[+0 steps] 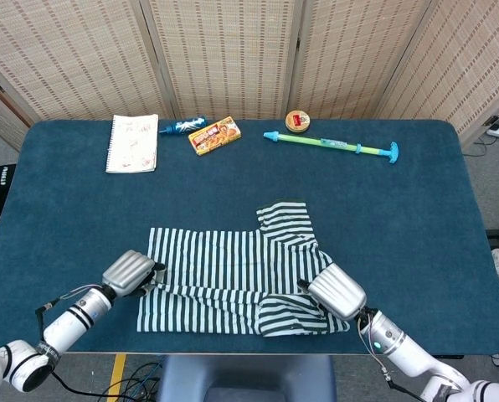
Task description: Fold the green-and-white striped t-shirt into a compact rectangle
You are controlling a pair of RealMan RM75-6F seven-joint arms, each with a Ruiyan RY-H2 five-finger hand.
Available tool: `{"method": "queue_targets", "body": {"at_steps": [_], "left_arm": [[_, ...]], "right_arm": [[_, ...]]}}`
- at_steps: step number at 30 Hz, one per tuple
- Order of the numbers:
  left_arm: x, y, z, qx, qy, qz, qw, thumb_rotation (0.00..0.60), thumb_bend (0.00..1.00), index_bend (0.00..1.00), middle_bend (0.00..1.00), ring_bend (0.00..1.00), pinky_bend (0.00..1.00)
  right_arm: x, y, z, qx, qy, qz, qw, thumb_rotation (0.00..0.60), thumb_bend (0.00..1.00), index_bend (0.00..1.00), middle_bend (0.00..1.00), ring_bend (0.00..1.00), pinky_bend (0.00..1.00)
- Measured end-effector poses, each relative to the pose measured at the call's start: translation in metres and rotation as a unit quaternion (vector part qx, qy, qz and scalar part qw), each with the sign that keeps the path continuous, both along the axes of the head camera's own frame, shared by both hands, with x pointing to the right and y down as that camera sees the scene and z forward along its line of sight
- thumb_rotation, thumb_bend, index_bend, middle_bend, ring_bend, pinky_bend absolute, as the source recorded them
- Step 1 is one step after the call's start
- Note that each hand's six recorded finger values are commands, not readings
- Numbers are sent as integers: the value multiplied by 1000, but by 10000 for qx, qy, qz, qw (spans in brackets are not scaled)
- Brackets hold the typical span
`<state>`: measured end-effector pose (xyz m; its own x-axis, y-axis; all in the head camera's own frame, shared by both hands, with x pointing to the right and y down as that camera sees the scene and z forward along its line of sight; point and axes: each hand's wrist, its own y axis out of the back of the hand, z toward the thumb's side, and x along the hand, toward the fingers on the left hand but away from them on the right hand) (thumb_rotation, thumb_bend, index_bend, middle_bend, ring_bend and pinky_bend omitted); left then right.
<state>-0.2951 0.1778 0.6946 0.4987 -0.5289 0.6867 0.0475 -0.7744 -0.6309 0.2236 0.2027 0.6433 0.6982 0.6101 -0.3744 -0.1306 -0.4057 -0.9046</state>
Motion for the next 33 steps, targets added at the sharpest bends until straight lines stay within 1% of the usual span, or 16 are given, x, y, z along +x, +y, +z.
{"method": "queue_targets", "body": {"at_steps": [5,12,19,27,33], "left_arm": [[-1,-11,12,-269,-67,-250,9993,600,476,651,918,823,949],[-3,-28,26,-373,-204,-503,9978,600,476,646,918,823,949],[-3,-38,34,-451,-296,-635,9965,600,476,641,918,823,949],[-2,-49,39,-362,-459,-614,9964,600,470,628,917,817,949],[4,-57,43,-165,-586,-484,9970,600,470,626,917,817,949]], "right_arm": [[-2,-8,11,40,89,18,10000,600,594,693,1000,1000,1000],[-6,-17,23,73,99,82,9999,600,595,692,1000,1000,1000],[-3,-27,25,156,106,214,9996,600,595,692,1000,1000,1000],[-1,-35,28,212,160,298,9992,600,595,692,1000,1000,1000],[2,-39,28,238,186,347,9989,600,595,693,1000,1000,1000]]}}
